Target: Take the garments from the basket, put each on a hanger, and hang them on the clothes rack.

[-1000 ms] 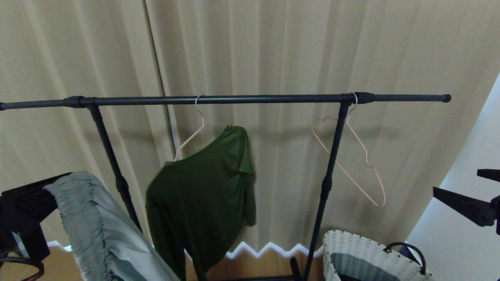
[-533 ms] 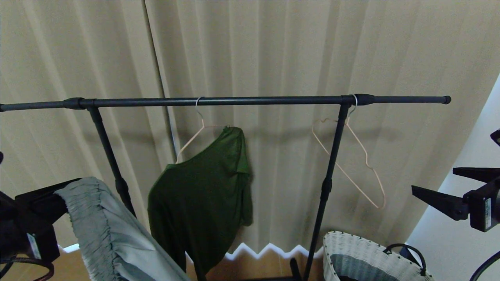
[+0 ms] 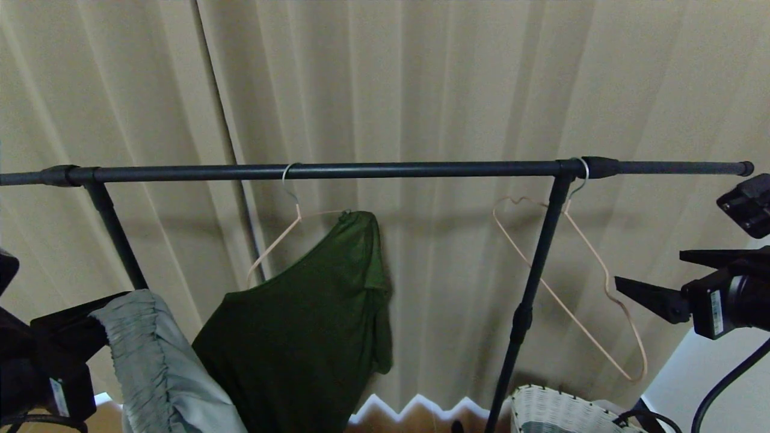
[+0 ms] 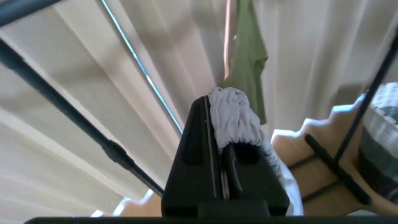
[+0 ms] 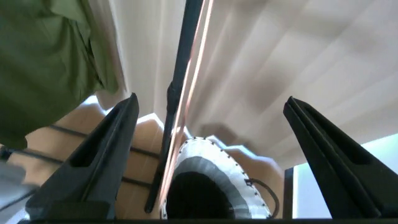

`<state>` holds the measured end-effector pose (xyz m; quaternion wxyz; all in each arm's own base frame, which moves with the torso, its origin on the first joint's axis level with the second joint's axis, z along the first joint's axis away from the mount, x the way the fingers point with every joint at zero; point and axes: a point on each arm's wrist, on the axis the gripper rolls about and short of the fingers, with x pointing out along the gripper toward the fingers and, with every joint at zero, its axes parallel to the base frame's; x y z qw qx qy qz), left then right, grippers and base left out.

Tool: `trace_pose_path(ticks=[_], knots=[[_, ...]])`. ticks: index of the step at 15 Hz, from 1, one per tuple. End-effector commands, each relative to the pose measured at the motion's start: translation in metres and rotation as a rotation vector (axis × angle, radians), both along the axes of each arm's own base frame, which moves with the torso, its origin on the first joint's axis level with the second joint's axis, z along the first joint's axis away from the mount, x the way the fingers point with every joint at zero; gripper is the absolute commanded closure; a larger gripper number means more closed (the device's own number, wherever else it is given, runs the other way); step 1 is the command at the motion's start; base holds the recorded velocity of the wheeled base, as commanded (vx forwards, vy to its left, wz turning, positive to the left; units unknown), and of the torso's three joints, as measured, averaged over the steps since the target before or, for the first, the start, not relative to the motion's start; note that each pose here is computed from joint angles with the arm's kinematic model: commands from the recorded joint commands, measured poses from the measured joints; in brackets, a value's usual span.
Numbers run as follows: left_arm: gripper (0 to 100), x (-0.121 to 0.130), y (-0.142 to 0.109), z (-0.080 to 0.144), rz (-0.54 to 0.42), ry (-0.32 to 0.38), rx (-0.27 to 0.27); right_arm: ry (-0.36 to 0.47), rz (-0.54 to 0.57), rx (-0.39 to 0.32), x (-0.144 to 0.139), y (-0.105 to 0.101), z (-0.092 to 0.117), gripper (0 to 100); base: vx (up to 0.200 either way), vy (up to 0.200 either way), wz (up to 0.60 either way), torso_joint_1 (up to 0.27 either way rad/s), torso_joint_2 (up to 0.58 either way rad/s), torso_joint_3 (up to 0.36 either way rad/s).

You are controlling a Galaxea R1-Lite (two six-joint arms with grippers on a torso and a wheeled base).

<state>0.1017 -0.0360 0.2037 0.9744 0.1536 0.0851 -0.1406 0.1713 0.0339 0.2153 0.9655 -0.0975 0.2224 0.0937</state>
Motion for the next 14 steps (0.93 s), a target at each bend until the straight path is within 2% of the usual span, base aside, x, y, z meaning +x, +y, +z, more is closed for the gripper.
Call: trace_pose_path(ticks=[1,3,6,8,14], knots=[[100,-0.006,0.002,-0.001,-0.003,-0.023,-0.007,0.061,0.009,-0.006,0.012,0.005,-0.011,0,0.000,0.000,0.00,0.000,0.00,0.000],[100,-0.010,0.004,-0.002,0.000,-0.030,-0.007,0.130,-0.014,0.018,0.027,0.009,-0.023,0,0.000,0.000,0.00,0.000,0.00,0.000],[100,-0.012,0.004,-0.004,-0.001,-0.029,-0.004,0.171,-0.084,0.026,0.047,0.021,-0.034,0,0.000,0.000,0.00,0.000,0.00,0.000],[100,-0.012,0.004,-0.005,-0.001,-0.026,-0.003,0.156,-0.141,0.017,0.060,0.035,-0.045,0,0.000,0.000,0.00,0.000,0.00,0.000],[100,-0.013,0.005,-0.006,-0.001,-0.026,-0.003,0.153,-0.159,0.009,0.066,0.036,-0.048,0,0.000,0.000,0.00,0.000,0.00,0.000]])
